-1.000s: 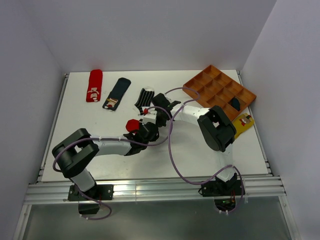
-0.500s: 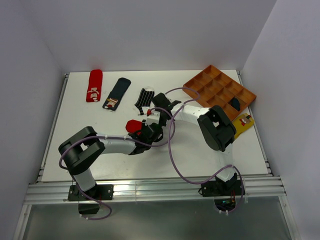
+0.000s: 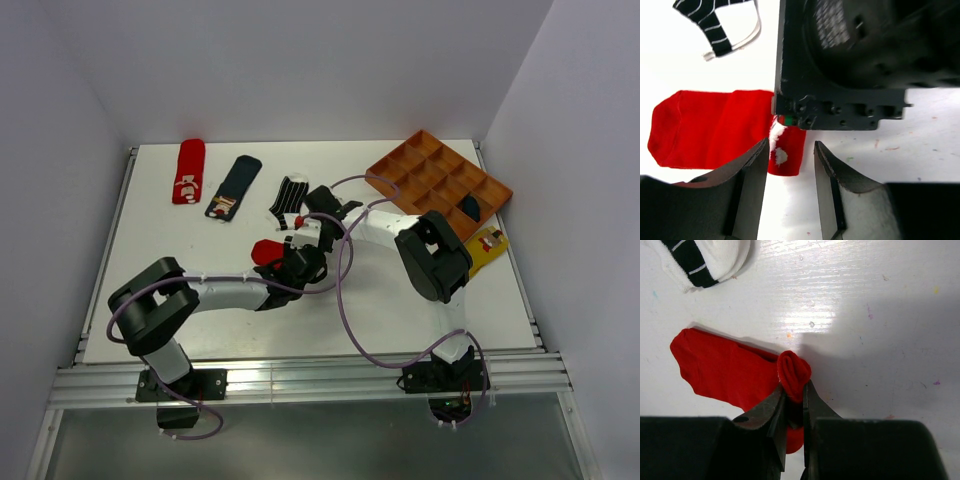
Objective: Roll the socks
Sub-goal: Roll the sock at the center of the board.
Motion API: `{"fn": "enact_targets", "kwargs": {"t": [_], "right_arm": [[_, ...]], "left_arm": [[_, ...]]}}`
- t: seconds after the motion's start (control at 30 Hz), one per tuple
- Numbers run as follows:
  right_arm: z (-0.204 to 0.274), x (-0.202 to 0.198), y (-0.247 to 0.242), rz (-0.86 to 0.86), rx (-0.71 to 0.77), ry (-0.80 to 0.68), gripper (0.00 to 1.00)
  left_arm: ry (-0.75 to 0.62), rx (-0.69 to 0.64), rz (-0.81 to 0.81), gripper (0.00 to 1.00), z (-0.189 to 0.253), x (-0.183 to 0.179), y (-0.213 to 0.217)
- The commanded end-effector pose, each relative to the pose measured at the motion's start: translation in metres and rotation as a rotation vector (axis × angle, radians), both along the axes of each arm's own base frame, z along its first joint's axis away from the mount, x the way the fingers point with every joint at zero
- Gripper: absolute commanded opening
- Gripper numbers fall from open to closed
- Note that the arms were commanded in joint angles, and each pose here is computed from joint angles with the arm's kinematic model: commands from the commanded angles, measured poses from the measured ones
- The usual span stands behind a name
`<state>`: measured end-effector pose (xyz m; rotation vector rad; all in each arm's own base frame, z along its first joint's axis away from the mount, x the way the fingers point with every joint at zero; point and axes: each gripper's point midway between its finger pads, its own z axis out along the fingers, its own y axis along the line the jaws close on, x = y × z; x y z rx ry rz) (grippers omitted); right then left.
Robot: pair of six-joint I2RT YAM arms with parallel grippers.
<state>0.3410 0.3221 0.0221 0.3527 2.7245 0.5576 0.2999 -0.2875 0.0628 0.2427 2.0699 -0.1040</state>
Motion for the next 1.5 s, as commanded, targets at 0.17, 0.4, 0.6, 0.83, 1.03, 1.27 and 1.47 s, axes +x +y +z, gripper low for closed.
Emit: {"fn": "enact_targets", "kwargs": {"t": [0.17, 0.4, 0.6, 0.83, 1.03, 1.27, 1.47], "right_arm": [[-0.017, -0.008, -0.003, 0.017, -0.060, 0.038, 0.00], [-0.017, -0.009, -0.003, 0.025, -0.058, 0.039, 0.00], [-0.017, -0.009, -0.003, 0.025, -0.057, 0.039, 0.00], [-0.014, -0.010, 0.000, 0.034, -0.042, 0.037, 0.11], [0.002, -0.006, 0.000, 0.033, -0.021, -0.002, 0.26], [0.027, 0.007, -0.004, 0.009, 0.043, -0.060, 0.43], [0.057, 0.022, -0.015, -0.029, 0.064, -0.173, 0.52]], "left_arm": [[-0.006, -0.048, -0.048, 0.44, 0.011, 0.002, -0.020], [0.057, -0.003, -0.033, 0.44, -0.019, 0.002, -0.011], [0.108, 0.016, -0.039, 0.41, -0.038, 0.003, -0.013], [0.173, 0.031, -0.013, 0.33, -0.057, 0.003, -0.007], [0.205, 0.015, 0.009, 0.08, -0.060, 0.005, 0.000], [0.240, -0.085, 0.014, 0.01, -0.046, 0.002, 0.006], [0.331, -0.284, 0.001, 0.01, -0.029, 0.000, 0.005]]}}
